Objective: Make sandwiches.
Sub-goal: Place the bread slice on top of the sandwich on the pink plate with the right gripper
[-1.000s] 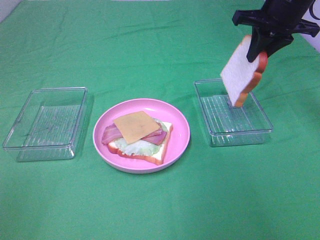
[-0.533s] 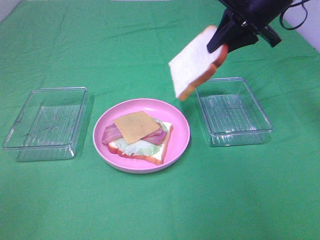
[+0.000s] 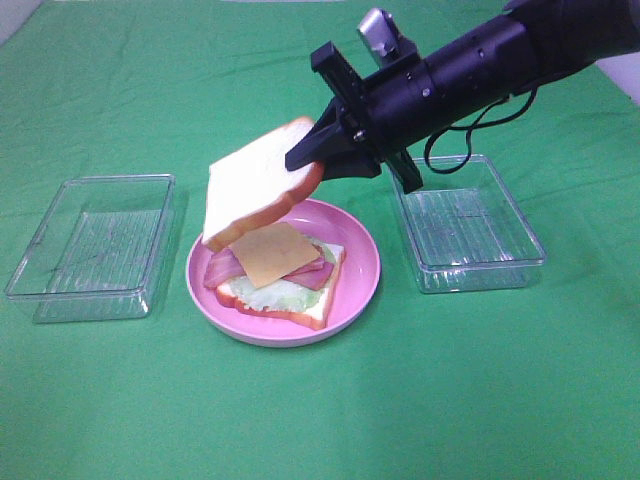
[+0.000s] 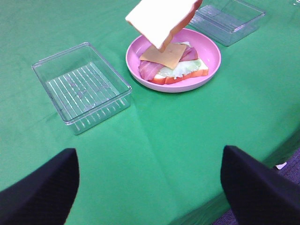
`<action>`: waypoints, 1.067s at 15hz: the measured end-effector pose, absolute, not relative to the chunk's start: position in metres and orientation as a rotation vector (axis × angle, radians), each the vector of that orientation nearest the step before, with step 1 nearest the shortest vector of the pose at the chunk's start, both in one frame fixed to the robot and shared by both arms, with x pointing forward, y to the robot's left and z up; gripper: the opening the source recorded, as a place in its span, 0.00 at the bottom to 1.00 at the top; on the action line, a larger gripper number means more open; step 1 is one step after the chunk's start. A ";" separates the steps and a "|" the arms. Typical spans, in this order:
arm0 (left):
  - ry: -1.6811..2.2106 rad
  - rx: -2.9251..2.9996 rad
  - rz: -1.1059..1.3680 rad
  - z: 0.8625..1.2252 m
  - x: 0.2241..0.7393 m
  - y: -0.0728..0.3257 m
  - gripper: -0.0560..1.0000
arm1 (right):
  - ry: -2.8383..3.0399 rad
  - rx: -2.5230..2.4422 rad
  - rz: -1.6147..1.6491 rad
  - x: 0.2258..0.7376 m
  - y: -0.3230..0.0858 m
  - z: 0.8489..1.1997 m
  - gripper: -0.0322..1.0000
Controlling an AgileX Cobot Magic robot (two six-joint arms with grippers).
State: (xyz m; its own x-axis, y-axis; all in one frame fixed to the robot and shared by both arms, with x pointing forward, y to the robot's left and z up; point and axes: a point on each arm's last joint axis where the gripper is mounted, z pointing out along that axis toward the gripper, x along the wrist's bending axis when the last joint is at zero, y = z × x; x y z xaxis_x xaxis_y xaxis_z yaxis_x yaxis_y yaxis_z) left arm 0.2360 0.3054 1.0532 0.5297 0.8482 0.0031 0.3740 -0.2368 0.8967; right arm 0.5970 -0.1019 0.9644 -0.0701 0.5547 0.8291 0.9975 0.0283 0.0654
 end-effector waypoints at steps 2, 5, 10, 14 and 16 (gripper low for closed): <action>1.012 1.828 0.633 1.053 0.236 0.305 0.79 | -1.625 -1.642 -0.871 0.597 -0.100 0.941 0.22; 1.012 1.828 0.633 1.053 0.236 0.305 0.79 | -1.572 -1.678 -0.845 0.600 -0.099 0.924 0.22; 1.012 1.828 0.633 1.053 0.236 0.305 0.79 | -1.571 -1.687 -0.843 0.600 -0.099 0.922 0.22; 1.012 1.828 0.633 1.053 0.236 0.305 0.79 | -1.603 -1.684 -0.824 0.599 -0.100 0.920 0.42; 1.012 1.828 0.633 1.053 0.236 0.305 0.79 | -1.633 -1.675 -0.805 0.598 -0.101 0.919 0.53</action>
State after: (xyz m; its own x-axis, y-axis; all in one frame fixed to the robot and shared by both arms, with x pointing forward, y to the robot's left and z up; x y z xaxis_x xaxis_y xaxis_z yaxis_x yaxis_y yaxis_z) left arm 0.2360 0.3054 1.0532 0.5297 0.8482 0.0031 0.3740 -0.2368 0.8967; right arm 0.5979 -0.1013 0.9187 0.0333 0.5965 0.8019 0.9993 -0.0076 -0.0358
